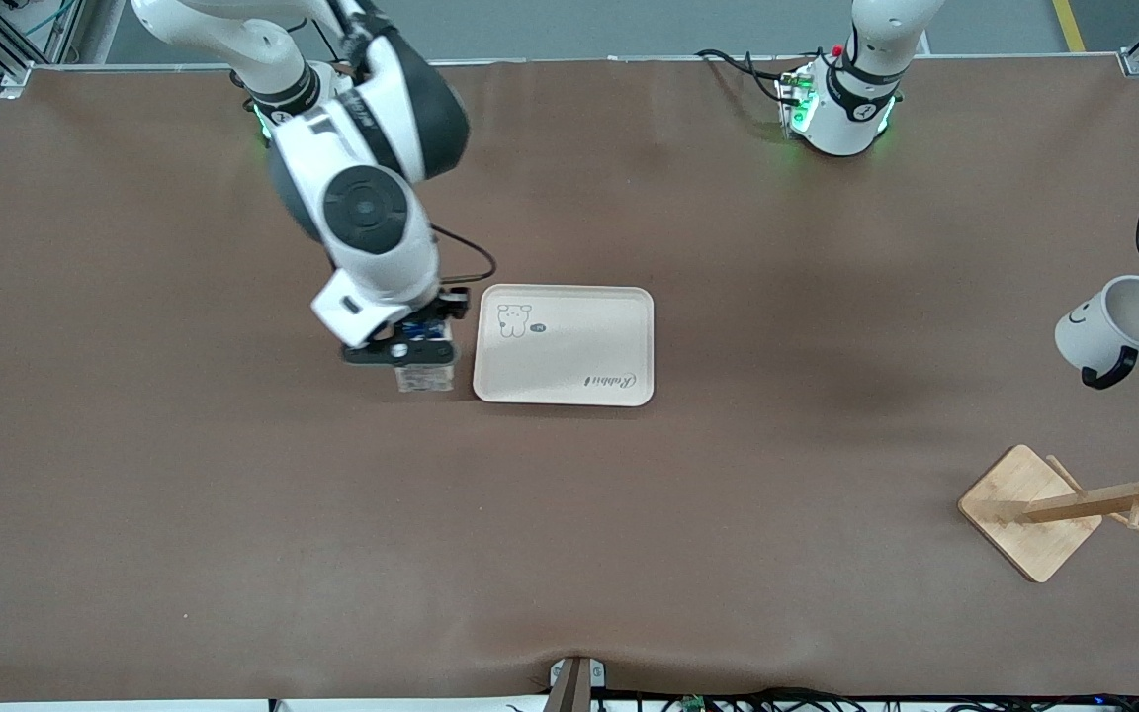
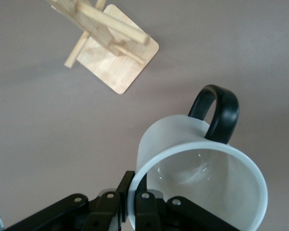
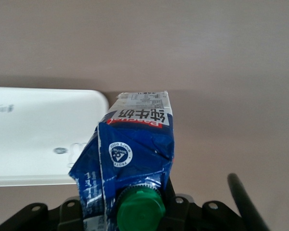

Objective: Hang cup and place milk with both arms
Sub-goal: 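Carry the mug toward the wooden stand while the right gripper lifts the milk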

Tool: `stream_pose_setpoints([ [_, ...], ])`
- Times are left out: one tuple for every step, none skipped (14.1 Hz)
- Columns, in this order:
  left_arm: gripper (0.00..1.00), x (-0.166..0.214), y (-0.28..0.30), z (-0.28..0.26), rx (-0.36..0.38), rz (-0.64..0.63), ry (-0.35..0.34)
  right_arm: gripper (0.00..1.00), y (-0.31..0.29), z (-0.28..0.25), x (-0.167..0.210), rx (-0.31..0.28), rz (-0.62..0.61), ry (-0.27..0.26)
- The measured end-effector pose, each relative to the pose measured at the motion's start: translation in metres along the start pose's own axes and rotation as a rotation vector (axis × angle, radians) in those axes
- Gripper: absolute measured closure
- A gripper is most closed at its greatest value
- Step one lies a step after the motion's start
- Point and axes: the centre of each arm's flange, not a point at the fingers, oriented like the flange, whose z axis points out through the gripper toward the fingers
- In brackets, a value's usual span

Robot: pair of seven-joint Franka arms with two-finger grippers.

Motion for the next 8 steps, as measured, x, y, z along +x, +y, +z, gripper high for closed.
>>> stream_pose_setpoints([
  [0.93, 0.004, -0.003, 0.004, -0.006, 0.001, 0.013, 0.50, 0.025, -0.007, 0.006, 0.000, 0.031, -0.008],
  [0.93, 0.007, -0.006, 0.007, -0.011, 0.002, 0.021, 0.50, 0.050, -0.015, 0.012, 0.001, 0.059, -0.014],
  [0.93, 0.010, -0.008, 0.008, -0.014, 0.002, 0.030, 0.50, 0.073, -0.021, 0.016, 0.005, 0.073, -0.018],
  [0.93, 0.012, -0.010, 0.007, -0.017, 0.003, 0.037, 0.50, 0.098, -0.025, 0.021, 0.008, 0.071, -0.030],
  [0.93, 0.013, -0.013, 0.006, -0.019, 0.010, 0.045, 0.50, 0.128, -0.024, 0.028, 0.012, 0.042, -0.051],
  [0.93, 0.015, -0.016, 0.005, -0.022, 0.015, 0.051, 0.50, 0.162, -0.018, 0.037, 0.022, -0.007, -0.072],
  [0.93, 0.017, -0.019, 0.006, -0.026, 0.017, 0.056, 0.50, 0.199, -0.008, 0.046, 0.036, -0.039, -0.091],
  [0.93, 0.018, -0.022, 0.006, -0.031, 0.018, 0.061, 0.50, 0.239, 0.005, 0.053, 0.051, -0.038, -0.116],
])
